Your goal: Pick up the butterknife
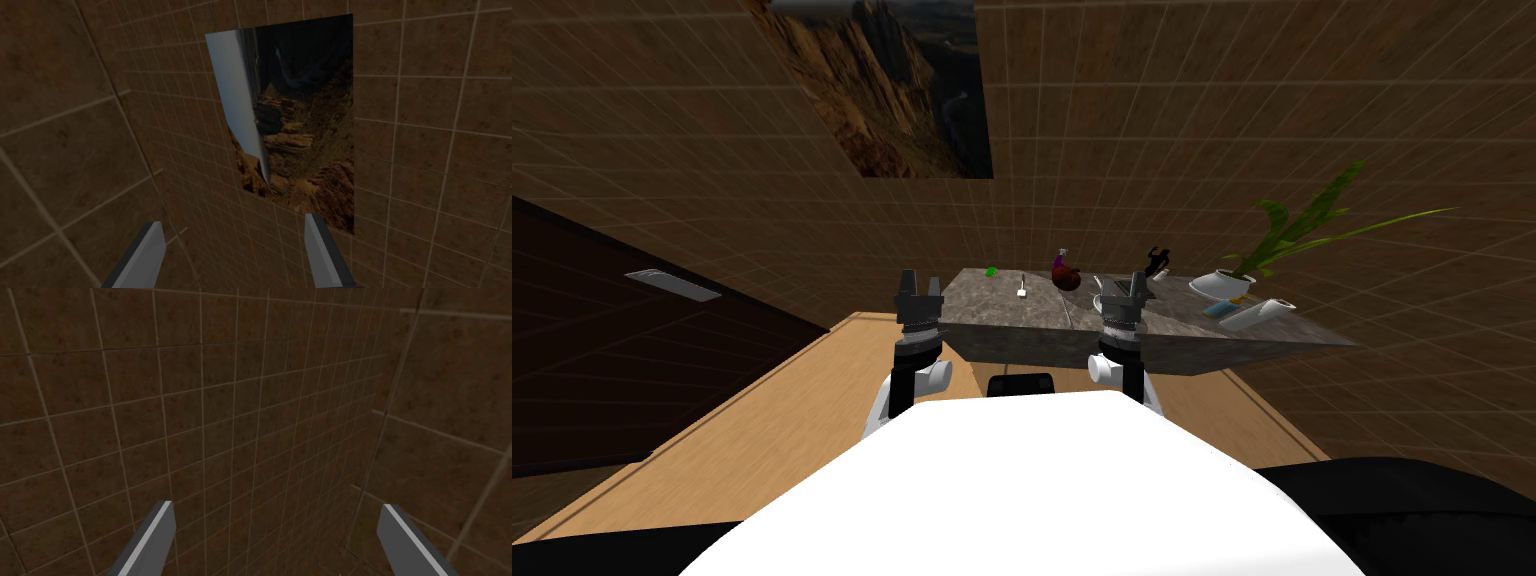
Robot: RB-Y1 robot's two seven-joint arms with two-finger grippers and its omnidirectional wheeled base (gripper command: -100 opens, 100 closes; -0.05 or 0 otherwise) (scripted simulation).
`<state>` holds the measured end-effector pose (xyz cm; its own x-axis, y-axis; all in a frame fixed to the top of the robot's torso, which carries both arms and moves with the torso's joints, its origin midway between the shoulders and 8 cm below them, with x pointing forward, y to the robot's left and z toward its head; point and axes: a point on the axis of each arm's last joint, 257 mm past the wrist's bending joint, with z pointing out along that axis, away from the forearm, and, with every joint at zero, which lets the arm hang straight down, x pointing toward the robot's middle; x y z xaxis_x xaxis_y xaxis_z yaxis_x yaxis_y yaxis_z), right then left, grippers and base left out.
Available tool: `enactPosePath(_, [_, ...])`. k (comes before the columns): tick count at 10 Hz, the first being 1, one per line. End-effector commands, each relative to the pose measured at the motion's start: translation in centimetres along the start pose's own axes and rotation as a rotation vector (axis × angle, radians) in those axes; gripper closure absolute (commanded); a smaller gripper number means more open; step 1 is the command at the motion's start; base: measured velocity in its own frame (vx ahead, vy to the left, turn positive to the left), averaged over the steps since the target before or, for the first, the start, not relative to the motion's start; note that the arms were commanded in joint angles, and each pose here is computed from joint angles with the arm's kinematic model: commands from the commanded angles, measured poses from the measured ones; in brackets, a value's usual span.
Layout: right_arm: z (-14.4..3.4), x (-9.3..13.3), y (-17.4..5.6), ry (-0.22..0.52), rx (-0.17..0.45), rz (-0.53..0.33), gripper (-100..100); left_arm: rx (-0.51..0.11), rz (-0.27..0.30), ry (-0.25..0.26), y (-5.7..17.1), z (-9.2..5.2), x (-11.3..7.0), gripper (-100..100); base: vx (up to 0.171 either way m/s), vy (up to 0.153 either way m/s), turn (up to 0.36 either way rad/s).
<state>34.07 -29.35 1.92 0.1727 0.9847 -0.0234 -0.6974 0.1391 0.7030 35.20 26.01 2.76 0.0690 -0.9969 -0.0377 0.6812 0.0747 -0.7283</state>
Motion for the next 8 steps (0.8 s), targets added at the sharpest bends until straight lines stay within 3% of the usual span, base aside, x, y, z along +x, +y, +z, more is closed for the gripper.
enactPosePath(1, [0.0, 0.4, -0.2, 0.037, 0.002, -0.009, -100, 0.000, 0.000, 0.000, 0.0, 0.0, 0.0, 0, -0.008, -0.001, 0.006])
enactPosePath(8, [-0.2, 1.9, -2.1, 0.228, 0.008, -0.066, -100, 0.000, 0.000, 0.000, 0.0, 0.0, 0.0, 0, -0.030, -0.007, 0.010])
